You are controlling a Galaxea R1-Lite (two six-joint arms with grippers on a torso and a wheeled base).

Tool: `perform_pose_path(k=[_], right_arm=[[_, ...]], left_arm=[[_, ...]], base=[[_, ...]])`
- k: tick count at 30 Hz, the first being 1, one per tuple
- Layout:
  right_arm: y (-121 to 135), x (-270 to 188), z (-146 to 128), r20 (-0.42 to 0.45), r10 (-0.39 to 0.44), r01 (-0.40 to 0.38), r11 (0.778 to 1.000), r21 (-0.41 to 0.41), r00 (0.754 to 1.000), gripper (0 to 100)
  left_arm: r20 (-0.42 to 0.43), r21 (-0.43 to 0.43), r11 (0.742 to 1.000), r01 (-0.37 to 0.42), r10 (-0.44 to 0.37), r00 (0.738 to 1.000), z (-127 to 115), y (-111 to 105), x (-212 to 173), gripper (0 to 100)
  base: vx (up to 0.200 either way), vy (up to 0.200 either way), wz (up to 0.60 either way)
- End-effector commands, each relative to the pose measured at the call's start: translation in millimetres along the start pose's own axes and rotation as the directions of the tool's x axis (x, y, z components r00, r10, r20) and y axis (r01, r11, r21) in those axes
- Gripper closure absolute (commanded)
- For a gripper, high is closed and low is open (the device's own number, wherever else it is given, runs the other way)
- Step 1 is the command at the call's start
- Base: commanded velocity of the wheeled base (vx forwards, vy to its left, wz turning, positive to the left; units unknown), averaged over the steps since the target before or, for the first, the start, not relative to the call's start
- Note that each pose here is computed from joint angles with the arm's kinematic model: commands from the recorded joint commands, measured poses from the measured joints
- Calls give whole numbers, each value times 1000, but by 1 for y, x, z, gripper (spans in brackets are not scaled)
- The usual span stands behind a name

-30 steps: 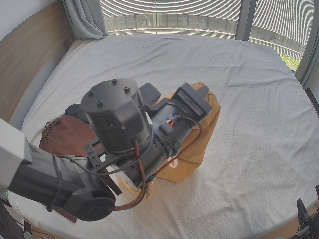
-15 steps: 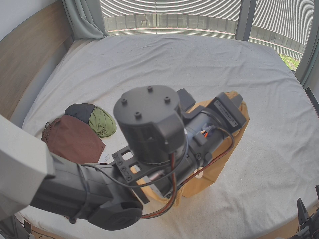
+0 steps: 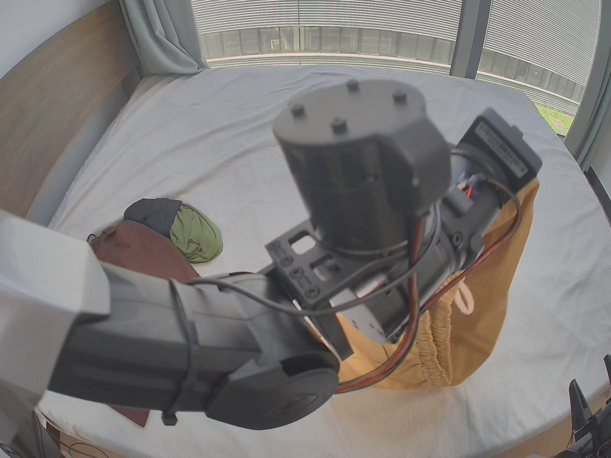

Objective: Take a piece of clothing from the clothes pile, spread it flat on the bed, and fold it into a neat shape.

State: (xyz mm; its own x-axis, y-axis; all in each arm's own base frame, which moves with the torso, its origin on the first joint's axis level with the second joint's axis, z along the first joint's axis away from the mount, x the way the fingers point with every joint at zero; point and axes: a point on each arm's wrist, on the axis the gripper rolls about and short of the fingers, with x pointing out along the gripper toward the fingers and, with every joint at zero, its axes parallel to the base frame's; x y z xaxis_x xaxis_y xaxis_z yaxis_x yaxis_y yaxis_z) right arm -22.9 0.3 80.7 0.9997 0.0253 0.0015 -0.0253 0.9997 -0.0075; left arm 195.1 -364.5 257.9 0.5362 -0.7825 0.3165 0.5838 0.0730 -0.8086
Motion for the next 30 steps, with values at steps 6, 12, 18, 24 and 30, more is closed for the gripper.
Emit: perform_pose_path(k=[6,12,18,24,30], right_arm=[[0,0,-5,0,1,-1,1000,0,1000,0],[0,0,-5,0,1,-1,1000,-2,1000,0],[0,0,-5,0,1,-1,1000,-2,1000,0],[0,0,-5,-1,1,-1,1000,-2,1000,0],[0,0,-5,-1,1,-1,1000,-2,1000,0]], left_arm=[[95,-101,990,102,-92,991,47,-55,-5,100],[114,-45,992,-116,121,986,71,14,-21,100],[100,8,964,-266,264,959,67,72,-40,100],[86,97,951,-294,286,954,59,111,-57,100],[74,165,939,-300,292,954,54,133,-78,100]], base=[[0,0,0],[0,0,0],[0,0,0],[0,0,0],[0,0,0]])
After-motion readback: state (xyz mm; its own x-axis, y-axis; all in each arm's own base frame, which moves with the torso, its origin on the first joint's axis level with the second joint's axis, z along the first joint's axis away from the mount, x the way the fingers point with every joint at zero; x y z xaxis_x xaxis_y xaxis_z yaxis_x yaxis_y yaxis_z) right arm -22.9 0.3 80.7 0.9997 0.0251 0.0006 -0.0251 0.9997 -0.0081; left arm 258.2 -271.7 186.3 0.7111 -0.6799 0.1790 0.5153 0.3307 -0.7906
